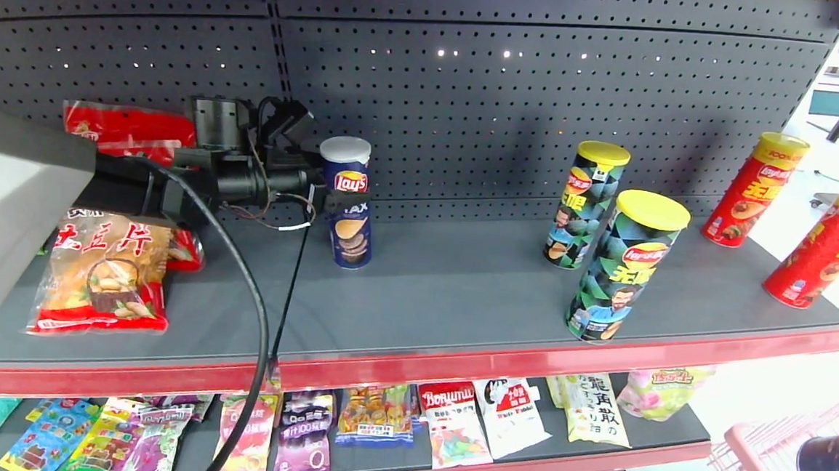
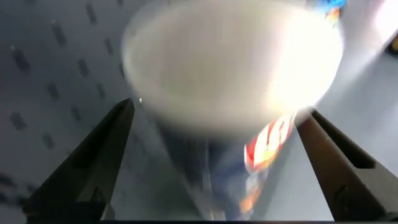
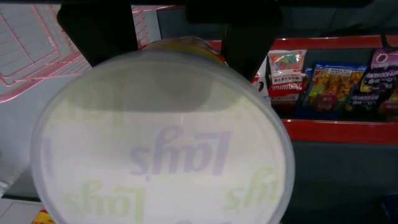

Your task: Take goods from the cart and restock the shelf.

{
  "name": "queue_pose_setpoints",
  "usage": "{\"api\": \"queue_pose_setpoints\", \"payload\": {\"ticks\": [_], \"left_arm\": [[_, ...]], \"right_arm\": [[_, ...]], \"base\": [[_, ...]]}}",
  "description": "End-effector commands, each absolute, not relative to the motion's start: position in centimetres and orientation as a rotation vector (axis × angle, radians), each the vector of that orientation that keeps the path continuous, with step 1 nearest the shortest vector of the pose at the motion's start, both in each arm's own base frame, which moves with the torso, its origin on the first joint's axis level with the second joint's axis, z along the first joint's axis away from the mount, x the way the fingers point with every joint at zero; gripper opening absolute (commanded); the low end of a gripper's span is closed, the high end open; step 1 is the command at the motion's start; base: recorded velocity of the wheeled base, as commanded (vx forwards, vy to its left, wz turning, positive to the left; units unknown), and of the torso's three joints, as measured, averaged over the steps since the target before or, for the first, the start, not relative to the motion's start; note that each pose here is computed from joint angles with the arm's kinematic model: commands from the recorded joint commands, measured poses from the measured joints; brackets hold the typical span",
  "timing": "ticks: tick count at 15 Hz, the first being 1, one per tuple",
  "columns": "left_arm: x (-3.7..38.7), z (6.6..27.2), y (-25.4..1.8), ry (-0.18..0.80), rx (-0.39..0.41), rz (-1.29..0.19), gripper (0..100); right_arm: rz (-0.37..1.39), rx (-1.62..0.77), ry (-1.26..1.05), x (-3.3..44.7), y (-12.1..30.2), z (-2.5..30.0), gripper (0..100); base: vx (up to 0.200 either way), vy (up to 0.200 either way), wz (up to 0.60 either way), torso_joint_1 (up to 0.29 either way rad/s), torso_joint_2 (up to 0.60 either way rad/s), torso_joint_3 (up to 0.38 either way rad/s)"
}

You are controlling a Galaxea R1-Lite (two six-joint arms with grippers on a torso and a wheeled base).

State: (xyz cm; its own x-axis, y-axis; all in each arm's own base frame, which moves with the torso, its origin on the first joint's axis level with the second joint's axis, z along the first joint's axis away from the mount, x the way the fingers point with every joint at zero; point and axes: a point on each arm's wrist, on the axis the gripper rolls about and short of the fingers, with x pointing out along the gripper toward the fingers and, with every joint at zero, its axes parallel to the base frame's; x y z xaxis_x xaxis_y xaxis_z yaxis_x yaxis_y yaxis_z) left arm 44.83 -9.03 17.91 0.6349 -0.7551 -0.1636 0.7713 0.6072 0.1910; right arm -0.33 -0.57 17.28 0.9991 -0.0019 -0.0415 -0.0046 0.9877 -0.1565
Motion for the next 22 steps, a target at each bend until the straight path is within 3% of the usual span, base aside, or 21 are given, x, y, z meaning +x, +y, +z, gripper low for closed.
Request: {"api": "queue_pose_setpoints", "payload": {"ticks": [1, 15, 16, 22], "left_arm": [[45.12, 17.73, -9.35, 0.056, 0.257, -0.881, 100], [45.4, 17.73, -9.64, 0.052, 0.251, -0.859, 100], [45.4, 17.59, -9.86, 0.055, 0.247, -0.864, 0], [45.12, 17.56, -10.04, 0.059, 0.244, -0.88, 0]], "right_arm": [[0.001, -0.157, 0.036, -0.37, -0.58, 17.44, 0], [-0.006, -0.155, 0.028, -0.5, -0.6, 17.52, 0], [-0.006, -0.155, 0.029, -0.49, -0.6, 17.48, 0], [-0.006, -0.155, 0.028, -0.5, -0.6, 17.52, 0]], "base": [[0.0, 0.0, 0.0, 0.0, 0.0, 0.0], [0.0, 0.0, 0.0, 0.0, 0.0, 0.0], [0.0, 0.0, 0.0, 0.0, 0.0, 0.0], [0.0, 0.0, 0.0, 0.0, 0.0, 0.0]]}}
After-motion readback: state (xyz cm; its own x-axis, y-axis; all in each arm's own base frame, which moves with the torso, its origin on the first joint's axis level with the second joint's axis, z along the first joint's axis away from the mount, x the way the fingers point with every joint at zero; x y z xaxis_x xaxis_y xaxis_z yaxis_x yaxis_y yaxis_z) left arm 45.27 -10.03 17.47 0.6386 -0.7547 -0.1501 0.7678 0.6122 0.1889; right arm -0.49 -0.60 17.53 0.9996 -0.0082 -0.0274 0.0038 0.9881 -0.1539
